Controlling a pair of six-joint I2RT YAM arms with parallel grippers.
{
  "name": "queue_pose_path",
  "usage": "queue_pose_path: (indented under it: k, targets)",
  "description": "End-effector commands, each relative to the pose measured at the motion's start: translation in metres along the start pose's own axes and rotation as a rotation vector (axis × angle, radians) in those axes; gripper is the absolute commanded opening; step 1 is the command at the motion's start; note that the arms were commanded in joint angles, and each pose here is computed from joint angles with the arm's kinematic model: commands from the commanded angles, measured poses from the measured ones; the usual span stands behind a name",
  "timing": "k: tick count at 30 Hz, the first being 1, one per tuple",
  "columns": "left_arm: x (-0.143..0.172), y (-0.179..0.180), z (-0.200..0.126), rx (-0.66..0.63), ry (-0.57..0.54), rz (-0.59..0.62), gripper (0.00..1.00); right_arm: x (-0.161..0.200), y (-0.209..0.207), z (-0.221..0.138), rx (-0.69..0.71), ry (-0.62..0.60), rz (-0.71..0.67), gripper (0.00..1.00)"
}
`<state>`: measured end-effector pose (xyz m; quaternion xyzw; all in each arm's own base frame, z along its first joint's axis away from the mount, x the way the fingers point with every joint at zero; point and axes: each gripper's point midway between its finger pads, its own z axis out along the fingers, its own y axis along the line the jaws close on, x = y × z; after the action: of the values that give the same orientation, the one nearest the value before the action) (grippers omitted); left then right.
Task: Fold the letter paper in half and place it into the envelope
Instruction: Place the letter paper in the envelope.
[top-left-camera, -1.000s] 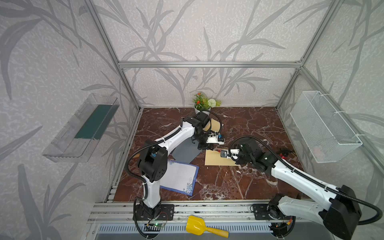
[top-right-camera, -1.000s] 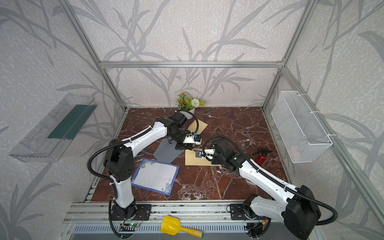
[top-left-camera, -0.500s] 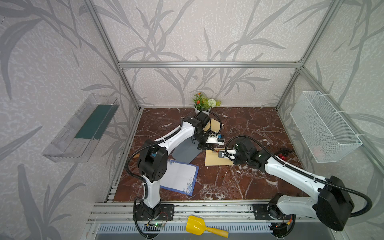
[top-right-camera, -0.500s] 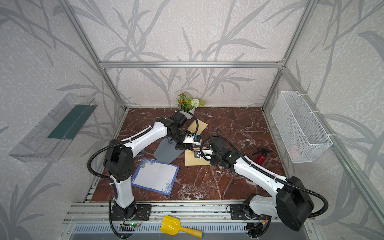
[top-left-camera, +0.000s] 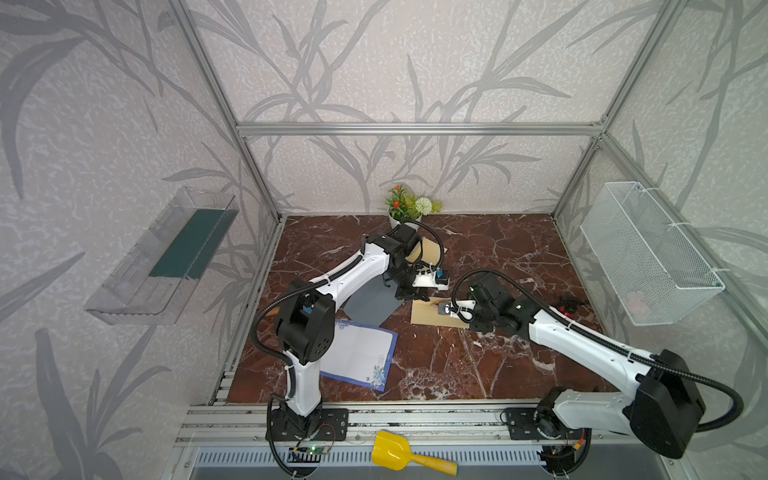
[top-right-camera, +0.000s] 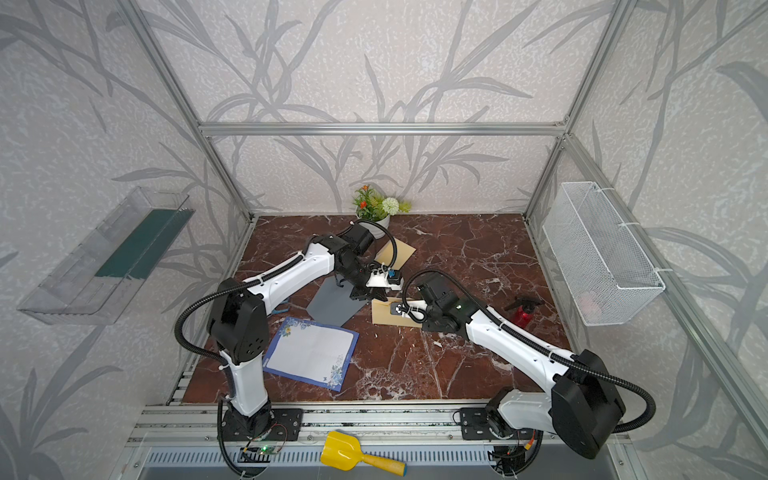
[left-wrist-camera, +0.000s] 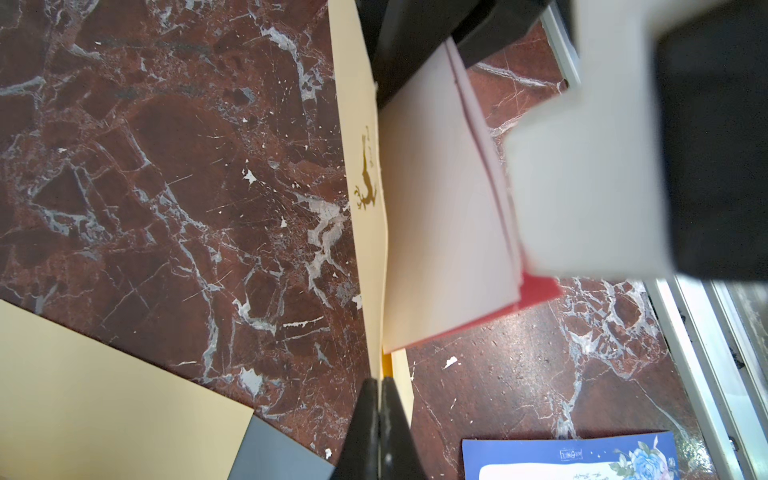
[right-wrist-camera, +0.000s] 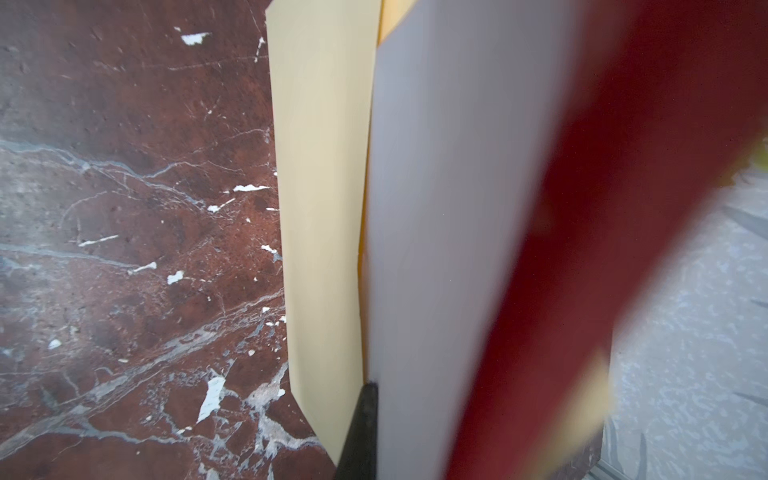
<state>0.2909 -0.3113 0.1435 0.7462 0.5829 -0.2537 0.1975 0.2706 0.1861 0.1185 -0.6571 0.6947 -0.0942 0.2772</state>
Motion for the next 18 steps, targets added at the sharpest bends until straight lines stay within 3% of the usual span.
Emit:
queue_pose_path:
  k: [1,4,9,12,18]
  targets:
    - [-0.009,-0.002,-0.005,0.007,-0.021,0.027,0.00,-0.002,0.001,-0.005,-0.028,0.015,0.059,0.15]
    - [-0.009,-0.002,-0.006,0.005,-0.021,0.025,0.00,-0.011,-0.002,-0.014,-0.027,-0.035,0.091,0.28]
    - [-0.009,-0.002,-0.006,0.007,-0.018,0.022,0.00,-0.019,-0.006,-0.023,-0.019,-0.078,0.126,0.32]
    - [-0.007,-0.001,-0.005,0.009,-0.014,0.019,0.00,-0.021,-0.008,-0.026,-0.009,-0.093,0.144,0.29]
    - [-0.007,-0.001,-0.004,0.012,-0.012,0.016,0.00,-0.025,-0.012,-0.032,0.003,-0.117,0.169,0.13]
